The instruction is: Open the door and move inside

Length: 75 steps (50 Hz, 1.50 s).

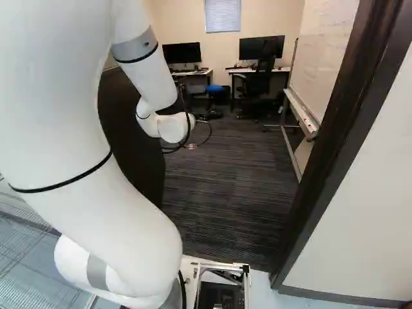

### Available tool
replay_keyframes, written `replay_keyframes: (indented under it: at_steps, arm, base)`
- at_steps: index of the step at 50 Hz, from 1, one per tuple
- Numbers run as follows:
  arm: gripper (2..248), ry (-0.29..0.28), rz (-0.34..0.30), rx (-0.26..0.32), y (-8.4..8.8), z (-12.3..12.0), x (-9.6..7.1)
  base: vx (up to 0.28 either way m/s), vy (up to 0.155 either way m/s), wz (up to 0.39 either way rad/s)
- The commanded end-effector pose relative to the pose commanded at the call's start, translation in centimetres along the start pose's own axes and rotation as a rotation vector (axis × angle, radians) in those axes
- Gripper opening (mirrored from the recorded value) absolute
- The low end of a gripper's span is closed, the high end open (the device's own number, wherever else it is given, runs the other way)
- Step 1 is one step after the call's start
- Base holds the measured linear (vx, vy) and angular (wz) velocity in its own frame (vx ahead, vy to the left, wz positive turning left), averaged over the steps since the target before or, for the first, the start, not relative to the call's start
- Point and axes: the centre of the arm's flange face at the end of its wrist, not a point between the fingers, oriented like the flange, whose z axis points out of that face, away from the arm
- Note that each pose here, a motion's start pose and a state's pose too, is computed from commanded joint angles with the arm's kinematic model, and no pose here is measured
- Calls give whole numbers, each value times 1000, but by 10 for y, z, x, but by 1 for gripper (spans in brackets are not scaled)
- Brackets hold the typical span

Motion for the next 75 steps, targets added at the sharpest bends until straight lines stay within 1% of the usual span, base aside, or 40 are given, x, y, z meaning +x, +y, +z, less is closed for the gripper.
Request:
replay_keyframes:
  at_steps: [12,23,53,63,75]
  arm:
    - [247,-9,3,1,-2,-15,-9]
    - [247,-20,6,2,-5,-34,-21]
    - [247,-60,15,4,-12,-100,-66]
    - [247,-70,17,5,-13,-117,-79]
    - [247,-80,19,5,-14,-132,-91]
  base:
    - [0,0,0]
    - [0,0,0]
    - [0,0,0]
    - [0,0,0]
    - [0,0,0]
